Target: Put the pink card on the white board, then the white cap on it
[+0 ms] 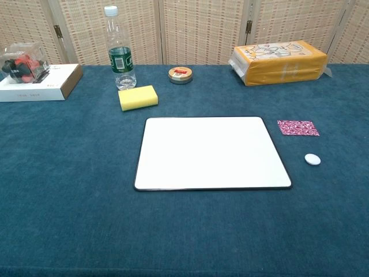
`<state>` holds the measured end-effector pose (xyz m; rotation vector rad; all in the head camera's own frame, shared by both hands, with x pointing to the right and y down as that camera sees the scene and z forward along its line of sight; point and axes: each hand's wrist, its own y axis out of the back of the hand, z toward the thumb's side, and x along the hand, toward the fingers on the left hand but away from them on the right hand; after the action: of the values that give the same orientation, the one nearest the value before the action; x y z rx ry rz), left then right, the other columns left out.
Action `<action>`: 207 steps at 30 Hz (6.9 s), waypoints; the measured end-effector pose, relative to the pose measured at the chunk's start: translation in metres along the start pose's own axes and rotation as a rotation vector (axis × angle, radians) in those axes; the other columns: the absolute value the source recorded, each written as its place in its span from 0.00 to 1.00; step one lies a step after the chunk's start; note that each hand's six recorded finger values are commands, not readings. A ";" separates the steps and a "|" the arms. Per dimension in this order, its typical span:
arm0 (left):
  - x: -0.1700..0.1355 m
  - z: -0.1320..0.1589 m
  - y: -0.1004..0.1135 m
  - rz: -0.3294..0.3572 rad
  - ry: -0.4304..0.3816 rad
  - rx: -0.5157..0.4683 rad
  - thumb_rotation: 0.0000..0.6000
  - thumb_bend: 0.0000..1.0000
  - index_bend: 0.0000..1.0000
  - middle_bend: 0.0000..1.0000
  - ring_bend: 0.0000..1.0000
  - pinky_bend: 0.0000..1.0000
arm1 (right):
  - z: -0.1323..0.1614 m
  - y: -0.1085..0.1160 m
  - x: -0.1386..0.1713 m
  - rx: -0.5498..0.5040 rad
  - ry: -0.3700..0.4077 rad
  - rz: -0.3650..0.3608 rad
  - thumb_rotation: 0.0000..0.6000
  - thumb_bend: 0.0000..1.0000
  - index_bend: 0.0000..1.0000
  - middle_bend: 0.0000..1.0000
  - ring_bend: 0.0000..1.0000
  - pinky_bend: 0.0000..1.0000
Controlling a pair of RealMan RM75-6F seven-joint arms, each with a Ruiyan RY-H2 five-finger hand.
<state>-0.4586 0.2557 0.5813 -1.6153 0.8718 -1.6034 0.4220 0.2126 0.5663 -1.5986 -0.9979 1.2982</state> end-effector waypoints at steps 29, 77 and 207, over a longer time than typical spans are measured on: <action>-0.009 0.004 0.029 0.064 -0.095 -0.152 1.00 0.29 0.00 0.00 0.05 0.20 | 0.003 -0.014 -0.128 -0.211 -0.078 0.408 1.00 0.17 0.30 0.07 0.00 0.00; -0.014 -0.014 0.041 0.072 -0.114 -0.232 1.00 0.29 0.00 0.00 0.05 0.20 | 0.094 -0.131 -0.229 0.257 -0.018 0.594 1.00 0.15 0.26 0.02 0.00 0.00; -0.012 -0.018 0.040 0.088 -0.070 -0.209 1.00 0.29 0.00 0.00 0.05 0.20 | 0.106 -0.080 -0.123 0.255 0.220 0.498 1.00 0.15 0.37 0.11 0.00 0.00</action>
<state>-0.4766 0.2436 0.5409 -1.7394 1.0878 -1.4255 0.2922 0.1376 0.6687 -1.8007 -0.2887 1.4624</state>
